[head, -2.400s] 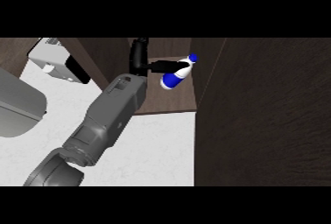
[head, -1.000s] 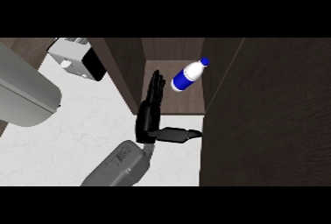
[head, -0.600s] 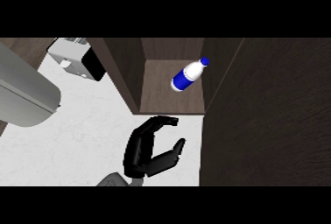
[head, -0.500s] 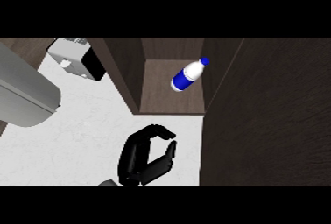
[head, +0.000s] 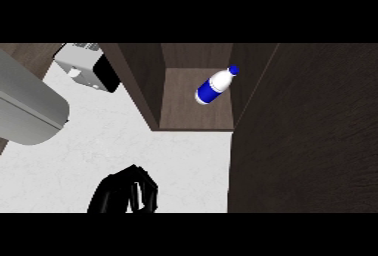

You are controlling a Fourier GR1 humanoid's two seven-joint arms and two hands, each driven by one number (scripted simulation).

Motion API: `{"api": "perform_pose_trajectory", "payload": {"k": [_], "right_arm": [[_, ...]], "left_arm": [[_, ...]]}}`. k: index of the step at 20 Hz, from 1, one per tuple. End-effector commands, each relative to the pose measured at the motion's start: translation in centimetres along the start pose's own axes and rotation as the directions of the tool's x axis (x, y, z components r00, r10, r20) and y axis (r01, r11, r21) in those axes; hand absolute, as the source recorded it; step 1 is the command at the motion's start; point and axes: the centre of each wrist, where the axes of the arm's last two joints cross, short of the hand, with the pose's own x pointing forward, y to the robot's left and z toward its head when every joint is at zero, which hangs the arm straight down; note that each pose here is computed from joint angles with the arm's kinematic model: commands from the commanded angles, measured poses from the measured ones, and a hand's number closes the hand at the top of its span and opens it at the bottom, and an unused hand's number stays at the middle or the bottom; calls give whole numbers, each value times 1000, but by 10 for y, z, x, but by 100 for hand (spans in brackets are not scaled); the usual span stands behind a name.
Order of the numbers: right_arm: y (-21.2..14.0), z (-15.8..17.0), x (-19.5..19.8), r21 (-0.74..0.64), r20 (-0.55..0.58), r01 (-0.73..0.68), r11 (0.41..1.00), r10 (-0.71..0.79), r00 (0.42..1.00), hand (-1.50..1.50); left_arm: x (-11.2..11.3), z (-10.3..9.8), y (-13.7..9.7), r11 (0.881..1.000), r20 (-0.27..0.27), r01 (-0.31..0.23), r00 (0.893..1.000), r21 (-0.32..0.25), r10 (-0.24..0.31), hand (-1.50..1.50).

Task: Pick up the bottled water, place it into the cabinet and close the cabinet

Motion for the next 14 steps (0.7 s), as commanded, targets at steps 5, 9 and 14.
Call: {"api": "perform_pose_trajectory", "payload": {"k": [5,9,14], "right_arm": [[47,-19,41,228,55,-143,963,134,989,150],[54,-25,46,270,96,-172,947,152,984,150],[59,-31,43,351,75,-131,927,112,991,150]], "left_arm": [[45,12,59,998,36,57,998,27,-58,150],[57,16,71,999,50,6,999,31,-8,-150],[83,18,98,997,72,33,997,71,-38,-150]]}}
